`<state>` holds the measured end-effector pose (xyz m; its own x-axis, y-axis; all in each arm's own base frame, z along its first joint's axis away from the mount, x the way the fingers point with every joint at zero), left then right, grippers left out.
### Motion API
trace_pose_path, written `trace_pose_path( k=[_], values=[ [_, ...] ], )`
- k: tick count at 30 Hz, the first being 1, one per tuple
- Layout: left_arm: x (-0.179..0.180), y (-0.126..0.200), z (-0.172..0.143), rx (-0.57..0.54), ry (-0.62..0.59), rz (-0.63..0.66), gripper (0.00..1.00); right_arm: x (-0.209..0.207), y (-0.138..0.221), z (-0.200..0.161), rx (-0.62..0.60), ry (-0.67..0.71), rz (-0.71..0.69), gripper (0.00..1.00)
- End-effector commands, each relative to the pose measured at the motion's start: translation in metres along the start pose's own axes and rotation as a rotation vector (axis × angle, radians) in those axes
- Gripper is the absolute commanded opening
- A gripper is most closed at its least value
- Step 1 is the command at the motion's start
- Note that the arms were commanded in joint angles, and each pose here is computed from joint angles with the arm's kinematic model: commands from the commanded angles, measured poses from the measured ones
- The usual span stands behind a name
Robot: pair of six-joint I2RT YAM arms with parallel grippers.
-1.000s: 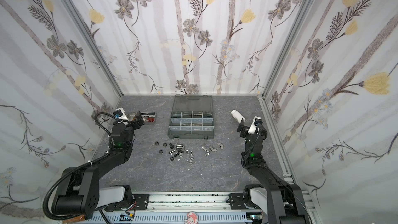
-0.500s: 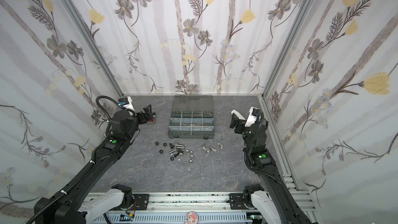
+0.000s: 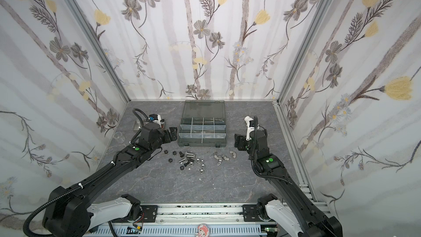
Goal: Sort the screws and nuts into containers
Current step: Pick up the nut from the middle-right of the table.
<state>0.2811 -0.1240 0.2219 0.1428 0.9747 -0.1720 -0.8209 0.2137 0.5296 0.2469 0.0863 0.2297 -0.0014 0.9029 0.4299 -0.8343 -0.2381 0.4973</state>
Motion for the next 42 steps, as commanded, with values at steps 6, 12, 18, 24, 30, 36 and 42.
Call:
trace_pose_path(
  k=[6,12,18,24,30,36,42],
  values=[
    [0.0,-0.007,-0.011,-0.025,0.062,-0.034,1.0,-0.001,-0.044,-0.036,0.225,-0.064,0.031,0.58],
    [-0.001,0.003,-0.008,-0.077,0.101,-0.073,1.0,-0.01,-0.059,-0.055,0.309,-0.061,-0.021,0.52],
    [-0.003,0.001,-0.012,-0.064,0.109,-0.096,1.0,-0.017,-0.072,-0.073,0.391,-0.07,-0.045,0.45],
    [-0.001,-0.001,-0.019,-0.054,0.124,-0.1,1.0,-0.026,-0.076,-0.087,0.444,-0.065,-0.089,0.46],
    [-0.001,0.0,-0.022,-0.057,0.139,-0.107,1.0,-0.031,-0.074,-0.09,0.443,-0.053,-0.113,0.51],
    [0.0,0.003,-0.02,-0.061,0.139,-0.105,1.0,-0.031,-0.081,-0.089,0.457,-0.049,-0.103,0.48],
    [0.001,0.008,-0.019,-0.069,0.137,-0.095,1.0,-0.034,-0.086,-0.088,0.457,-0.043,-0.115,0.44]
  ],
)
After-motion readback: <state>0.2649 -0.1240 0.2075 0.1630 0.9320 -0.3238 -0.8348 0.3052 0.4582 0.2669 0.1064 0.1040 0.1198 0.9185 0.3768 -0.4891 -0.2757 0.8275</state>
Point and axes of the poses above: each gripper's point midway between its finger pads, its own y axis back along the fingers, its own x axis along the line the jaws close on, z = x × y, the point moved 8 cm from there along y, back along the fingers, and after that the axes turned 12 degrees about -y, right-handed, at the moved point
